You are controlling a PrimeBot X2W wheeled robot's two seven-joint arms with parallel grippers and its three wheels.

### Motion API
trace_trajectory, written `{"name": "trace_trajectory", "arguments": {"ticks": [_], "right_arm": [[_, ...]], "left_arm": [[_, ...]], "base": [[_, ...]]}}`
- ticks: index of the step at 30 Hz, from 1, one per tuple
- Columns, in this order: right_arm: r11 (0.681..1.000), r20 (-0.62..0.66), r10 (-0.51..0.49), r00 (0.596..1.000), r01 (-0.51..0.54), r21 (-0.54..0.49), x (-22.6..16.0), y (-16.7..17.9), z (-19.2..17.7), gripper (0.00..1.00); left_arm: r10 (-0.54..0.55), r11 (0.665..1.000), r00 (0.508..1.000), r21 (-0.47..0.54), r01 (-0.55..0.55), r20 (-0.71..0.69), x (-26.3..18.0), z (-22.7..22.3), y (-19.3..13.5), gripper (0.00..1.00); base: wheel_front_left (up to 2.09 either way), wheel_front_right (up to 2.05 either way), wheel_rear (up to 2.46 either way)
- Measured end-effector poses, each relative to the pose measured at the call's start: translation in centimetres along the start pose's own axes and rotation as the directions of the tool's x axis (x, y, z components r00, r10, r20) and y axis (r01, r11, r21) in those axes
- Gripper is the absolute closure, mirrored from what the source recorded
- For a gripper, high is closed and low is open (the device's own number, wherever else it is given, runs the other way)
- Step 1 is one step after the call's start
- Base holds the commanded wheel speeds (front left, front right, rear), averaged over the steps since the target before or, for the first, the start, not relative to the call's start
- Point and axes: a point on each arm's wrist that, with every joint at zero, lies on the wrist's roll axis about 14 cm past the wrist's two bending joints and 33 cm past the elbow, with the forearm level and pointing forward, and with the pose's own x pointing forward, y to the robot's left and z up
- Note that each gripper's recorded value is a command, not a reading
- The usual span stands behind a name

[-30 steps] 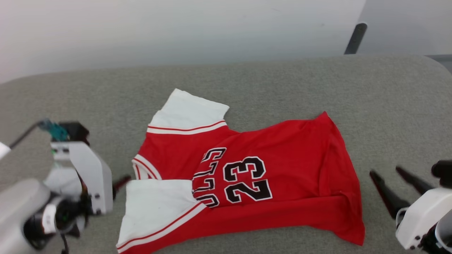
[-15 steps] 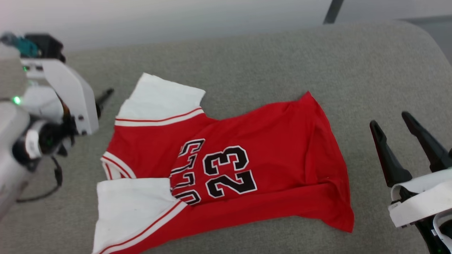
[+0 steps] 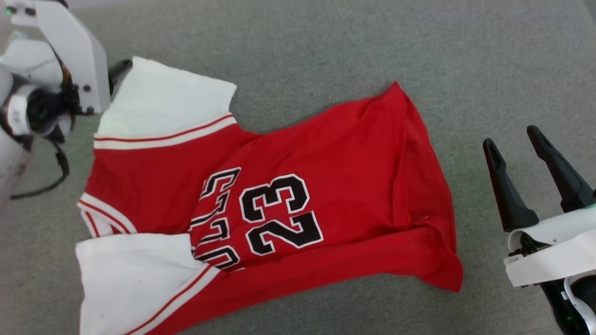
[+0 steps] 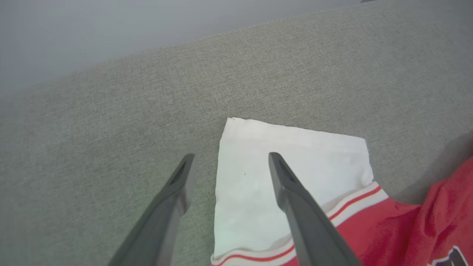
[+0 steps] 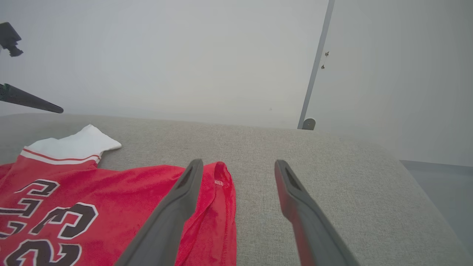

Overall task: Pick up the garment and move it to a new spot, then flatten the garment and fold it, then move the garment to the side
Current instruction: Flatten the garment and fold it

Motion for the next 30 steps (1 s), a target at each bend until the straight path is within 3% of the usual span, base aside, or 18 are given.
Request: {"name": "trace_trajectory", "arguments": {"ticks": [18,19,20,22,30], "right_arm": [[1.000,-0.117,-0.007,0.993,0.009,0.016,1.6,-0.4,-4.1,0.00],[1.000,-0.124,-0.008,0.992,0.011,0.021,1.6,-0.4,-4.2,0.00],[1.000,-0.130,-0.009,0.991,0.013,0.026,1.6,-0.4,-4.4,0.00],[0.999,-0.143,-0.009,0.990,0.015,0.039,1.6,-0.3,-4.5,0.00],[0.997,-0.235,0.014,0.972,0.003,0.072,2.8,0.0,-4.6,0.00]], "left_arm": [[0.011,1.000,0.982,-0.024,-0.016,-0.188,6.4,-3.4,0.8,0.00],[0.003,1.000,0.981,-0.026,-0.009,-0.194,6.6,-3.6,0.6,0.07],[0.001,0.999,0.980,-0.034,-0.008,-0.198,6.7,-3.7,0.6,0.31],[-0.013,0.998,0.979,-0.057,0.002,-0.205,6.9,-3.9,0.2,1.00],[-0.061,0.996,0.973,-0.081,0.044,-0.224,7.1,-4.1,-1.0,1.00]], "base": [[0.00,0.00,0.00],[0.00,0.00,0.00],[0.00,0.00,0.00],[0.00,0.00,0.00],[0.00,0.00,0.00]]}}
